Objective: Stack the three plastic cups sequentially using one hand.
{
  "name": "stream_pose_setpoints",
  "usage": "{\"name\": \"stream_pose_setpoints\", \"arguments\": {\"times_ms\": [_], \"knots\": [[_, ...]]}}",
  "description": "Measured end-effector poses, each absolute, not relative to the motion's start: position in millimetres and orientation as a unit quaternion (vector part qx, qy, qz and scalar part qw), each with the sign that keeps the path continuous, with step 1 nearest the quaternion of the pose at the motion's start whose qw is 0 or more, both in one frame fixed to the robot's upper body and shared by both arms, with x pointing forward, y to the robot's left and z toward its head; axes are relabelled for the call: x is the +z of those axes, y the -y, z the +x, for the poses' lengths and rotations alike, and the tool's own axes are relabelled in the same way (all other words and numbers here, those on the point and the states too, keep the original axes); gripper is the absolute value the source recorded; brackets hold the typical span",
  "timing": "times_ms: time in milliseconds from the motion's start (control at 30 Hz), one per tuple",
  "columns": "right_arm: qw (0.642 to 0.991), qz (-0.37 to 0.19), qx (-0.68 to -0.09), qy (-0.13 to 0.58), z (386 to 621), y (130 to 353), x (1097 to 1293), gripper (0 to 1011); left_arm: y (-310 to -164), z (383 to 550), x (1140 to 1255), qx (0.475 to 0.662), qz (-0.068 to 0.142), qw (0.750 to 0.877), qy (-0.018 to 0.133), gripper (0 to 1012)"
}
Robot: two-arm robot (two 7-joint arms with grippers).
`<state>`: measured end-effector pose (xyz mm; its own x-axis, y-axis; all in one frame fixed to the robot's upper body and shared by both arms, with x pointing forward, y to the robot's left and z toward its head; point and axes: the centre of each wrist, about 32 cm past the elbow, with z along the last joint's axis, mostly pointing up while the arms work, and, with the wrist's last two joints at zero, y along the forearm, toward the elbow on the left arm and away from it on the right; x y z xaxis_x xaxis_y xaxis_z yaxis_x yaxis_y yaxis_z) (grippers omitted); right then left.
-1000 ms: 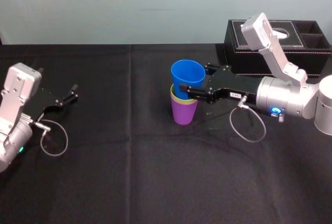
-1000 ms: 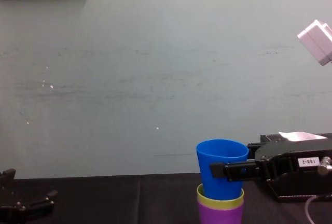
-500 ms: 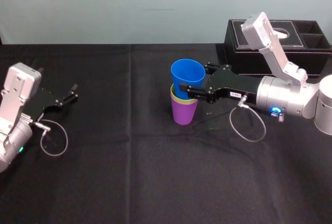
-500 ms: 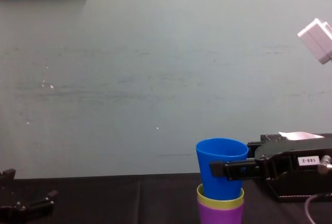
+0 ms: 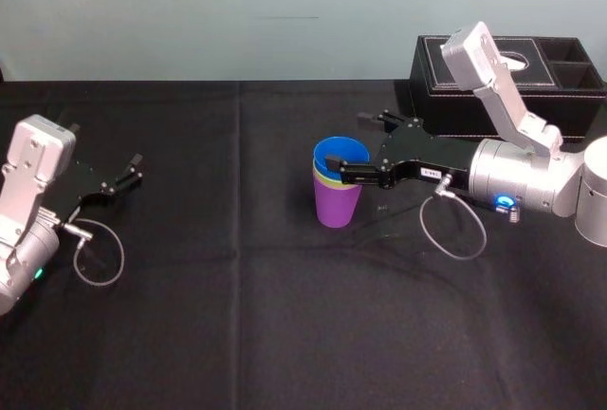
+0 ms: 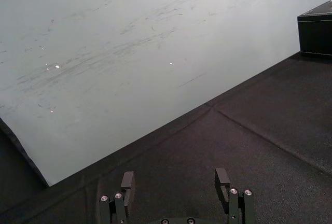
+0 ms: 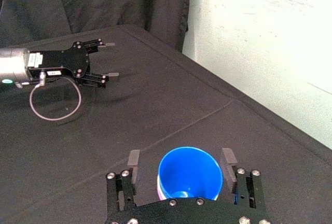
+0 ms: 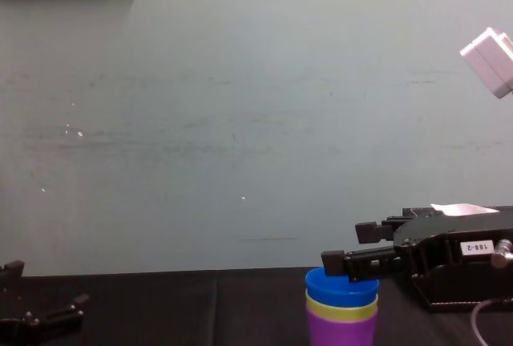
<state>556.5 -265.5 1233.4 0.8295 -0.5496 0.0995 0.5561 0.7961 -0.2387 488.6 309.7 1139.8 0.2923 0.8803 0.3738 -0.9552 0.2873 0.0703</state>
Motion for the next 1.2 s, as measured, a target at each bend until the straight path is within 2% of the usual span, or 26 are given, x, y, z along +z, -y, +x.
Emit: {"name": "stream_pose_setpoints", "arguments": {"times_ms": [100,833,1200], "knots": [[0.948,-0.130,-0.292,0.013,557,266,1233.4,1002,-309.6,488.6,1139.8,0.580,0.141,0.791,0.132,1011],[0.947,-0.130,-0.292,0.014,556,265,1233.1,1003,-309.7,488.6,1139.8,0.580,0.141,0.791,0.132,1011],[0.935,-0.108,-0.337,0.040,534,279,1238.1,1003,-309.7,488.6,1139.8,0.580,0.141,0.791,0.132,1011]]}}
